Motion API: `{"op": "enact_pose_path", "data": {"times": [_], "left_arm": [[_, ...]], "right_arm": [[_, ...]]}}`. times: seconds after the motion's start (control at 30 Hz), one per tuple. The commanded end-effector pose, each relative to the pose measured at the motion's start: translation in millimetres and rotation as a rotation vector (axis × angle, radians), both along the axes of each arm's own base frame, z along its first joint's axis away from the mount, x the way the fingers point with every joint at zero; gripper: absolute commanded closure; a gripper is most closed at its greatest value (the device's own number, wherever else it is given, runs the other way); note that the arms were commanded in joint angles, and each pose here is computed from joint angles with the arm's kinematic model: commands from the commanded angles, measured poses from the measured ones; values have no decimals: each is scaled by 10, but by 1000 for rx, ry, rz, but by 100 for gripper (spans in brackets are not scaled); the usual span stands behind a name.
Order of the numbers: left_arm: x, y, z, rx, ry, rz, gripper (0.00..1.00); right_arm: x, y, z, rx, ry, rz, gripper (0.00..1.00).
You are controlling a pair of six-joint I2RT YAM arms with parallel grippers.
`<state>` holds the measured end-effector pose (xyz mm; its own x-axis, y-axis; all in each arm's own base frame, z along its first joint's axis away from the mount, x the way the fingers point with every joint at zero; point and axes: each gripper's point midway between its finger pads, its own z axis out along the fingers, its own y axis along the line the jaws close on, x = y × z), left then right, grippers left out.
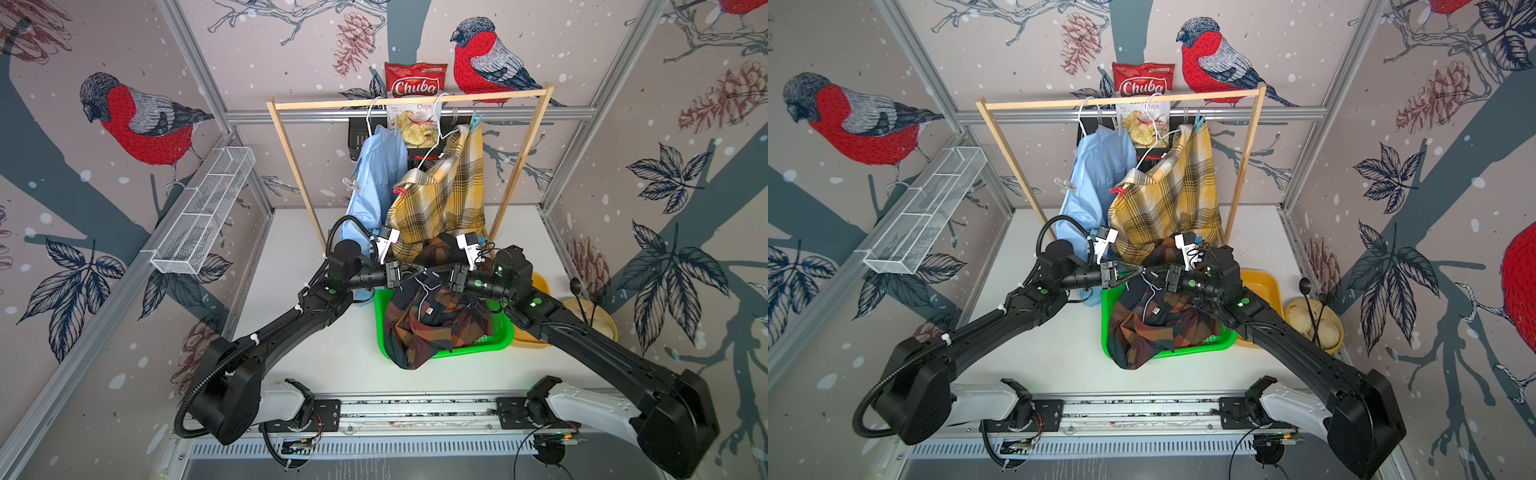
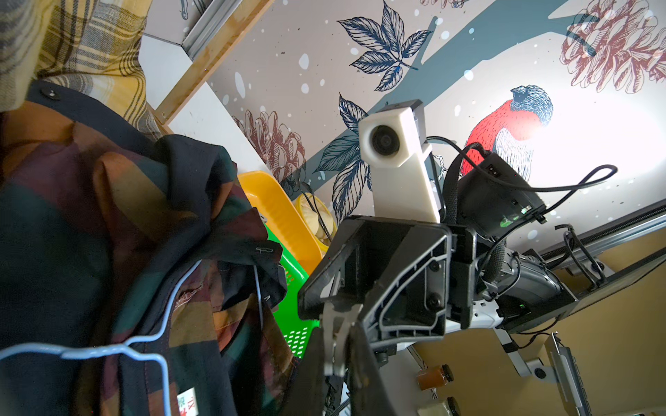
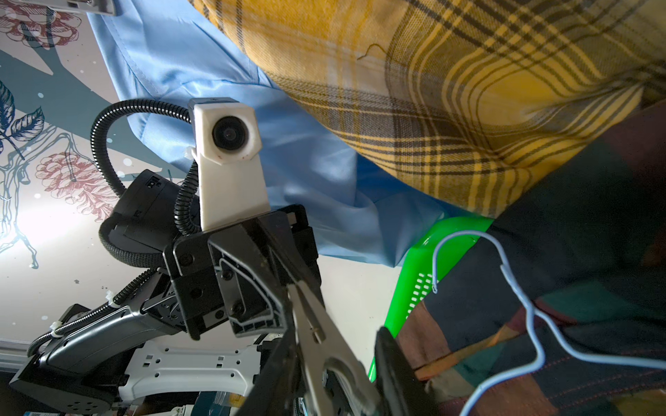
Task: Remove the clothespins securing long-sleeve shirts to the hanger
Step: Place the clamp in the storage box.
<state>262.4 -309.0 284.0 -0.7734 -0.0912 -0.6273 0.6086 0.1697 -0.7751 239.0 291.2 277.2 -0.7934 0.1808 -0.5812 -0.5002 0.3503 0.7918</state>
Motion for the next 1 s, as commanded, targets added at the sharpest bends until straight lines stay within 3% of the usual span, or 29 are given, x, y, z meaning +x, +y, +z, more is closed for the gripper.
{"op": "enact_pose_path", "data": {"times": [0.0, 0.3, 0.73, 0.97], "left_arm": [[16, 0, 26, -12, -23, 1, 88], [49, 32, -49, 4, -10, 11, 73], [87, 118, -25, 9, -20, 37, 38], [111, 241, -26, 50, -57, 84, 31]], "right_arm": [[-67, 55, 244, 79, -63, 51, 69], [-34, 41, 174, 65, -52, 32, 83], [63, -74, 98, 35, -40, -21, 87], [372, -612, -58, -44, 6, -238, 89]]}}
